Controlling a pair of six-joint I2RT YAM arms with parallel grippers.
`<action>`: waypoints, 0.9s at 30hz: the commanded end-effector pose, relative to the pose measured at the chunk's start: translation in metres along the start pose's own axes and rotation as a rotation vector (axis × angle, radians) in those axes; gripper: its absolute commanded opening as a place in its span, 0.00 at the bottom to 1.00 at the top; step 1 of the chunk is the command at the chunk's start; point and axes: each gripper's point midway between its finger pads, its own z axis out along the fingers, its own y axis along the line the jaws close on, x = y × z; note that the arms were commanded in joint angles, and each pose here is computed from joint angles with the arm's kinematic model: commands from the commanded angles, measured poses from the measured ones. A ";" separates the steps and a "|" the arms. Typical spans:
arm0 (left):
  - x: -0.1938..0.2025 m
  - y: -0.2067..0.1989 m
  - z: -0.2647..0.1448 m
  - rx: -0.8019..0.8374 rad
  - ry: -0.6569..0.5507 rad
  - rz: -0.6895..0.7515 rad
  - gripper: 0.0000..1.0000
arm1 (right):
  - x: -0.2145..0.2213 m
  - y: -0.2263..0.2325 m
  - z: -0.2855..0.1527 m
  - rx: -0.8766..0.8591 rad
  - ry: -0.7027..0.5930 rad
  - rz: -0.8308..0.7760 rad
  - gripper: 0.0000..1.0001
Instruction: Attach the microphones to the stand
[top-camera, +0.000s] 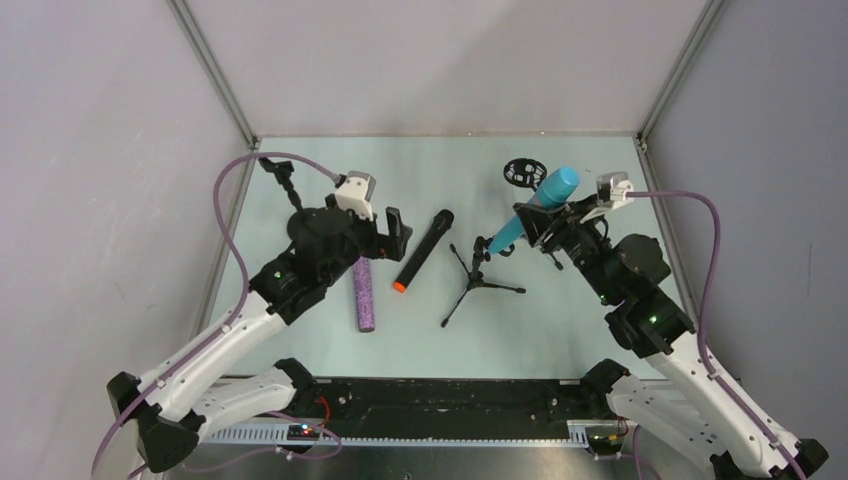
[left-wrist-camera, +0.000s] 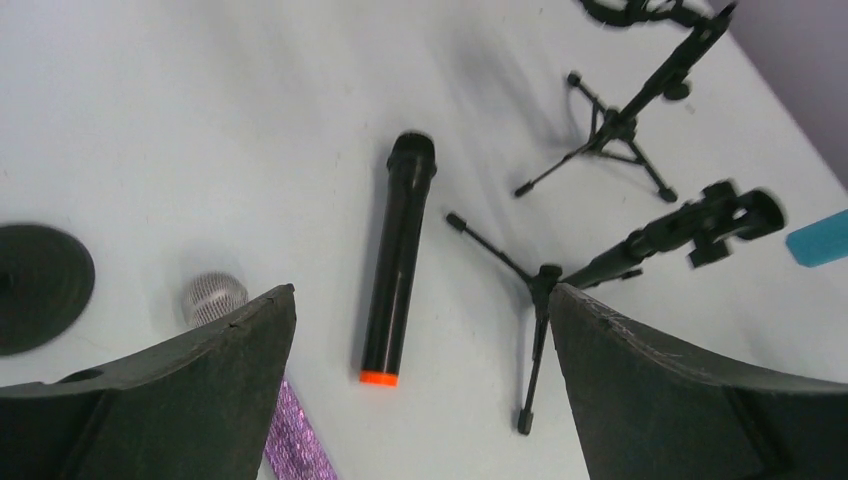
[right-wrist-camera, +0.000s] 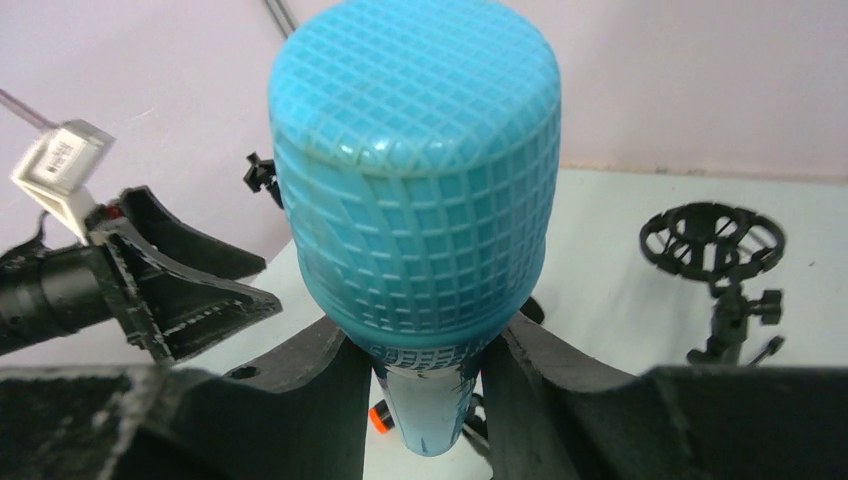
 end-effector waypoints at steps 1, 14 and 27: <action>-0.053 -0.010 -0.005 0.026 -0.107 0.057 1.00 | -0.039 -0.001 -0.001 0.027 -0.070 -0.086 0.00; -0.126 -0.038 0.012 0.071 -0.201 0.134 1.00 | -0.041 -0.010 0.009 0.074 0.000 -0.190 0.00; -0.125 -0.047 0.048 0.079 -0.187 0.209 1.00 | -0.029 -0.024 0.013 0.132 0.049 -0.202 0.00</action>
